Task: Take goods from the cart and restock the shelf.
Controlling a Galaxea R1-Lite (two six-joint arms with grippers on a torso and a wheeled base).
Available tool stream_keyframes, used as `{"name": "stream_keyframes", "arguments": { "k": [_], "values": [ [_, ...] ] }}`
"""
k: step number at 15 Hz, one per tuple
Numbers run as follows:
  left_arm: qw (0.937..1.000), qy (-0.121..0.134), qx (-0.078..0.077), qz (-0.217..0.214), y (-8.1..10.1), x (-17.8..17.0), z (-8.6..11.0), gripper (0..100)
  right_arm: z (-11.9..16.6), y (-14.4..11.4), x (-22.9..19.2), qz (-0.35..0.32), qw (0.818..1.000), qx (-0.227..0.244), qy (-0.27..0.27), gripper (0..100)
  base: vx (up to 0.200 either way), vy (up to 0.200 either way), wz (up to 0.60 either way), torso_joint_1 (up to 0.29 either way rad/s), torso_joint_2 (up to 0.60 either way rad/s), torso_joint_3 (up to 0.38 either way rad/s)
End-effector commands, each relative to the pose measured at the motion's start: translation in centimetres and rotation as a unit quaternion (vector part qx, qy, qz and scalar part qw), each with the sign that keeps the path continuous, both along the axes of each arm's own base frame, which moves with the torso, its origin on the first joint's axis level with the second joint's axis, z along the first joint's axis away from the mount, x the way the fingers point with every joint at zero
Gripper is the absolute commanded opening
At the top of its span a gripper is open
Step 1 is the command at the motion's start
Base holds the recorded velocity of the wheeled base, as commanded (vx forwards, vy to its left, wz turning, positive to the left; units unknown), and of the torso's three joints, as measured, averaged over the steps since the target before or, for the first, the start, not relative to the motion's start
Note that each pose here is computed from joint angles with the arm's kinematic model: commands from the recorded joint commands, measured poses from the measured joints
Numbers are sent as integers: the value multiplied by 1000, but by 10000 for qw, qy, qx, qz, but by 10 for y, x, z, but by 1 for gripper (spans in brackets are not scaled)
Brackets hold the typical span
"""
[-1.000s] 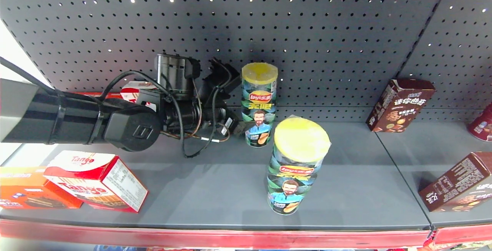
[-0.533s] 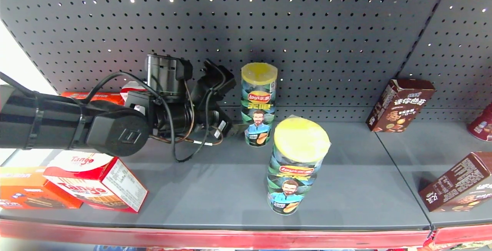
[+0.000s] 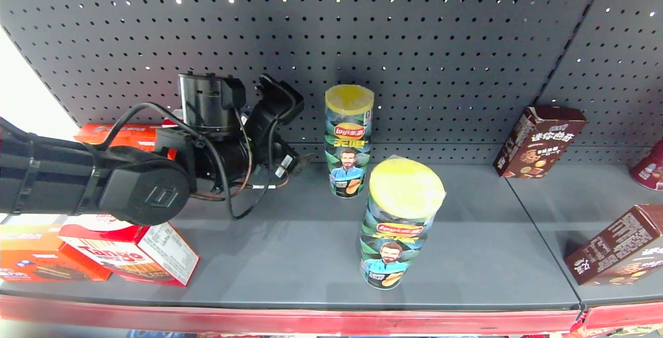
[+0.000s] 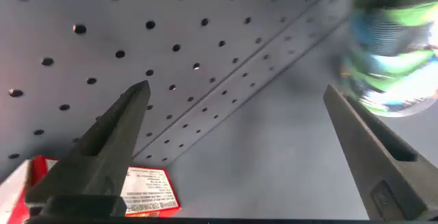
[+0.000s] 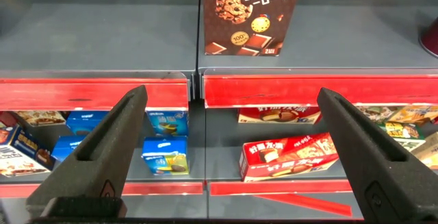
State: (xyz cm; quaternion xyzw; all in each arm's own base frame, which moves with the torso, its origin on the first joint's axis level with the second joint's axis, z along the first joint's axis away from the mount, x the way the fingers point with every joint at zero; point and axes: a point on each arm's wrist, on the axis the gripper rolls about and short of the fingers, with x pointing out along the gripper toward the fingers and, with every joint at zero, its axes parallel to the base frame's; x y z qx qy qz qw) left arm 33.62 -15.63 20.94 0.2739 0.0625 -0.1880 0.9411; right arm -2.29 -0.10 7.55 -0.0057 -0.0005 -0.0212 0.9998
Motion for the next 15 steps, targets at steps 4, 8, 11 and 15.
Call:
{"name": "stream_keyframes", "arguments": {
  "k": [4, 8, 11, 15],
  "values": [
    [9996, 141, 62, -217, -18, -1, -13, 100, 0, 0, 0, 5, 10000, -4, 7, 100, 0, 0, 0, 0, 0, 0],
    [9994, 203, 93, -278, -24, 1, -19, 100, 0, 0, 0, 5, 10000, 4, 6, 100, 0, 0, 0, 0, 0, 0],
    [9993, 204, 91, -293, -25, 1, -20, 100, 0, 0, 0, -3, 10000, -4, 7, 100, 0, 0, 0, 0, 0, 0],
    [9992, 187, 73, -337, -30, 4, -20, 100, 0, 0, 0, -3, 10000, -4, 7, 100, 0, 0, 0, 0, 0, 0]
  ]
}}
